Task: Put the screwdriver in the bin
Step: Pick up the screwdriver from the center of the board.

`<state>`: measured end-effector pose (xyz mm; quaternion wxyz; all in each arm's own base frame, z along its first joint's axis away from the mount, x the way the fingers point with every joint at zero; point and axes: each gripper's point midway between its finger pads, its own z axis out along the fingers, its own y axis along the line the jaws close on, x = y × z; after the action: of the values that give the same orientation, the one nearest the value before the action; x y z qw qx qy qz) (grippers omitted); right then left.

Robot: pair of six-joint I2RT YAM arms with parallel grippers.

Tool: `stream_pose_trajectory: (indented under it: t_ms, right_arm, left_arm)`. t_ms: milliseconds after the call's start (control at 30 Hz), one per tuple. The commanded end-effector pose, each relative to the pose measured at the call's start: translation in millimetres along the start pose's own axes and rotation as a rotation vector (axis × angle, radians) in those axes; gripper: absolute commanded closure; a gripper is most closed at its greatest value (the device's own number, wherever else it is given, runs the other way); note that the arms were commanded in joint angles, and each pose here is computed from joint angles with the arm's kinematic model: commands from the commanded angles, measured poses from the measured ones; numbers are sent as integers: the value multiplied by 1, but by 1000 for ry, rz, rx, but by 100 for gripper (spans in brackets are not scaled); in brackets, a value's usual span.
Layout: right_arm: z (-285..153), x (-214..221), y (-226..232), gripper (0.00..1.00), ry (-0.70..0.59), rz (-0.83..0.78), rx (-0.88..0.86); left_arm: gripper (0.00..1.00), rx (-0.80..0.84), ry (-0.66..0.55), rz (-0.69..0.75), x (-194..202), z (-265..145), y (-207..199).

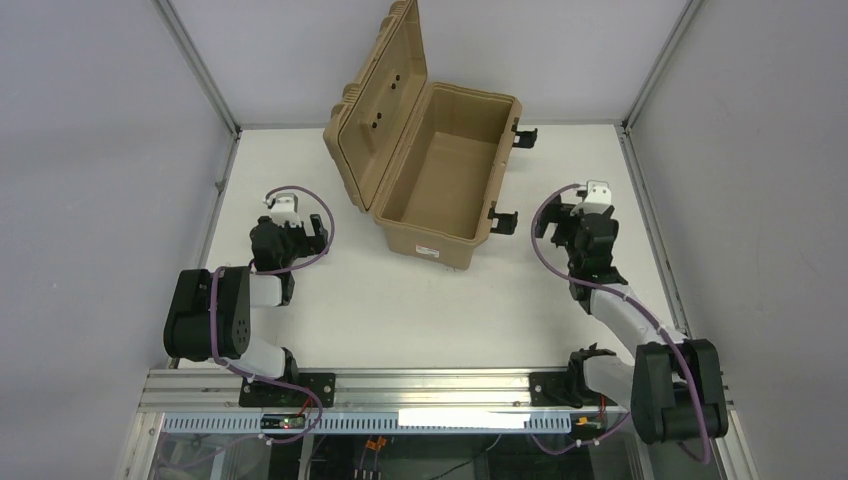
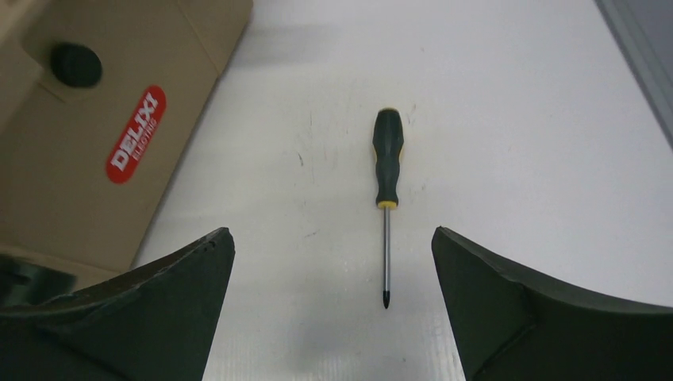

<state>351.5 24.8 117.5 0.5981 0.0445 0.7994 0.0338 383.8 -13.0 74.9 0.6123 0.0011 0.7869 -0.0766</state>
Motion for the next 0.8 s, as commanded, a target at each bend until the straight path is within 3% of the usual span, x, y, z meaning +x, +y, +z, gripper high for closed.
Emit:
stream_pose_trajectory:
  t_ms: [0, 500, 767]
  right_arm:
    - [-9, -42, -1, 1, -9, -8, 29]
    - [-58, -155, 7, 1, -9, 9, 53]
    - [-83, -232, 15, 1, -77, -8, 43]
  left_arm:
    - [1, 13, -38, -1, -9, 1, -1]
    - [1, 13, -38, -1, -9, 1, -1]
    - [1, 13, -40, -1, -10, 1, -1]
